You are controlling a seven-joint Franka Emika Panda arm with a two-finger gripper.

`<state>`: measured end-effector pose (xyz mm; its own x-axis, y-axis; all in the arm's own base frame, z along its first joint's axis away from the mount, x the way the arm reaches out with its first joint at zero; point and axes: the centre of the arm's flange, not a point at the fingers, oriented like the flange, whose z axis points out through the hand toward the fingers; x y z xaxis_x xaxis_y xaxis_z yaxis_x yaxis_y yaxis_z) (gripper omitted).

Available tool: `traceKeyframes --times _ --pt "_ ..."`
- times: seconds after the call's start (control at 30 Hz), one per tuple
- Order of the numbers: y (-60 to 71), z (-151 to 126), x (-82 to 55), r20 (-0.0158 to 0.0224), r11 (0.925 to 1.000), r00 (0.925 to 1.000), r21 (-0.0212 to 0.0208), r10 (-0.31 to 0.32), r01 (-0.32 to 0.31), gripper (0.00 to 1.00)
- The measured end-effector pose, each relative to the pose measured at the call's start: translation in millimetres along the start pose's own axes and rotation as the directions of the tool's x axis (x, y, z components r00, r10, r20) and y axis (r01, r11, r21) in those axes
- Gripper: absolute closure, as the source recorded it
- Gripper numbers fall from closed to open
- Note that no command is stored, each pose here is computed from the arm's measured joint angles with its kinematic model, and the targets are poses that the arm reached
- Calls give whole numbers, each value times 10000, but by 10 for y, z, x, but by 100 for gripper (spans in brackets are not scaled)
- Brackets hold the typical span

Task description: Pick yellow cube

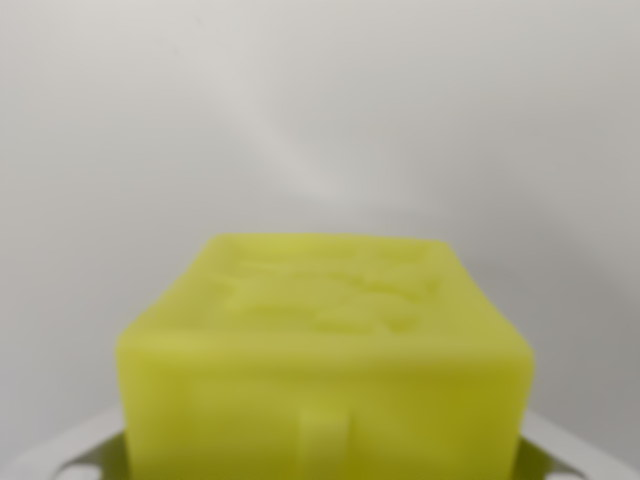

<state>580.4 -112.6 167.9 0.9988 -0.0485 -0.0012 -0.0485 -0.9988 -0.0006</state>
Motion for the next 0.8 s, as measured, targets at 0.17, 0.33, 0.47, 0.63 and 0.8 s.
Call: traceKeyframes --times 0.17,0.33,0.47,0.63,0.8 --pt "1 -124 -1 1 10000 10000 0 1 -1 100" --pt "1 -249 -1 1 10000 10000 1 4 -4 100" --pt "0 -350 0 0 10000 10000 1 3 -3 100" --pt "0 -475 -1 0 10000 10000 1 3 -3 100" --pt "0 -600 -1 1 10000 10000 1 2 -2 100"
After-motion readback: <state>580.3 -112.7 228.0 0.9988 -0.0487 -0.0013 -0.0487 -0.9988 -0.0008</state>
